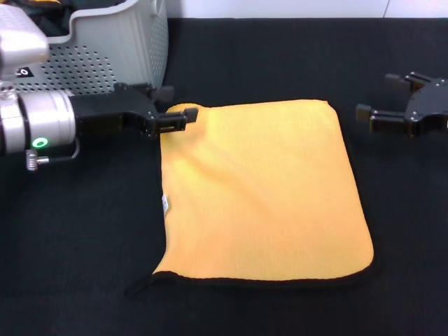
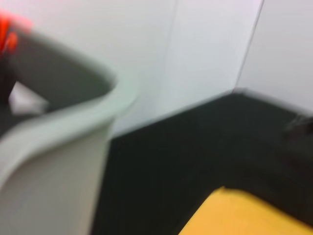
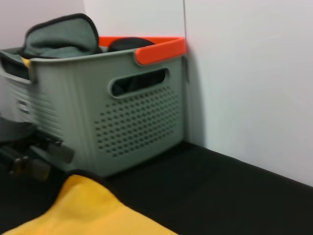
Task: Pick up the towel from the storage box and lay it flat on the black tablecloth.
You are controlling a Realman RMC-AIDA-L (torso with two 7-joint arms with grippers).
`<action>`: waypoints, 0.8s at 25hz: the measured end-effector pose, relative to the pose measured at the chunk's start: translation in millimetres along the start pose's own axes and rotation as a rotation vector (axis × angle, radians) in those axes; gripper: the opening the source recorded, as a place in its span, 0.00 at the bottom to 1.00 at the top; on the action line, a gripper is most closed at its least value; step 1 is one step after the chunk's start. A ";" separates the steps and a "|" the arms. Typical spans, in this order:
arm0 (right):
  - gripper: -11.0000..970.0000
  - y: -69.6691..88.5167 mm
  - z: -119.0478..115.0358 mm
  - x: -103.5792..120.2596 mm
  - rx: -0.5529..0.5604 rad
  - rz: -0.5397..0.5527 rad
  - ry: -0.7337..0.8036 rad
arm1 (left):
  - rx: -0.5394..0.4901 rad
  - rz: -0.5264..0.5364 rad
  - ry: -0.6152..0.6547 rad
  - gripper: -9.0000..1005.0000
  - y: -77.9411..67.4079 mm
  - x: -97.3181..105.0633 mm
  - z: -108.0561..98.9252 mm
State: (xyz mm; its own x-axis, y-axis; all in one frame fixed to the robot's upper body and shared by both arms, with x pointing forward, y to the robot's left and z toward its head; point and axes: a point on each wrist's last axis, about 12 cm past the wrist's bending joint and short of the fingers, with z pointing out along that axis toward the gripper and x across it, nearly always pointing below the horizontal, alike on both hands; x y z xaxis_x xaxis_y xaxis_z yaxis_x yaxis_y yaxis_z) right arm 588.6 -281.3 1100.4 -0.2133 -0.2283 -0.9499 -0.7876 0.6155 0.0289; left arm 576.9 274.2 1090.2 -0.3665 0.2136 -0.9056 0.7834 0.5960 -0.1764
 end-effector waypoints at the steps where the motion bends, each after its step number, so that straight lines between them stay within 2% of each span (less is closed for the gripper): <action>1: 0.92 2.1 -2.9 -0.4 -0.016 -0.009 -0.008 | 0.016 0.012 -0.031 0.71 -2.6 -0.5 -3.3; 5: 0.92 20.9 -19.1 -4.0 -0.160 -0.076 -0.060 | 0.114 0.096 -0.226 0.71 -18.6 -4.7 -25.5; 9: 0.92 46.0 -40.9 -13.0 -0.379 -0.129 -0.131 | 0.264 0.200 -0.393 0.71 -39.0 -9.8 -48.5; 13: 0.92 65.2 -57.1 -21.4 -0.556 -0.125 -0.216 | 0.414 0.247 -0.434 0.71 -51.7 -11.1 -66.1; 15: 0.92 70.9 -63.1 -24.4 -0.607 -0.119 -0.262 | 0.463 0.253 -0.440 0.71 -55.2 -10.4 -72.5; 20: 0.92 77.2 -69.2 -28.2 -0.662 -0.101 -0.328 | 0.497 0.248 -0.419 0.71 -56.7 -5.7 -81.4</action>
State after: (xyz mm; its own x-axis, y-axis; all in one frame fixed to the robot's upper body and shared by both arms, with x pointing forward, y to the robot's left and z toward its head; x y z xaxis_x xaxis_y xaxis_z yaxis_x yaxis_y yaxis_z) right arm 493.8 -279.6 1150.9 -0.0197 0.0412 -0.9990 -0.9998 -0.0029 0.0196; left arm 493.7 302.3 1136.7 -0.0002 -0.0790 -0.9969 0.9925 0.1217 -0.0098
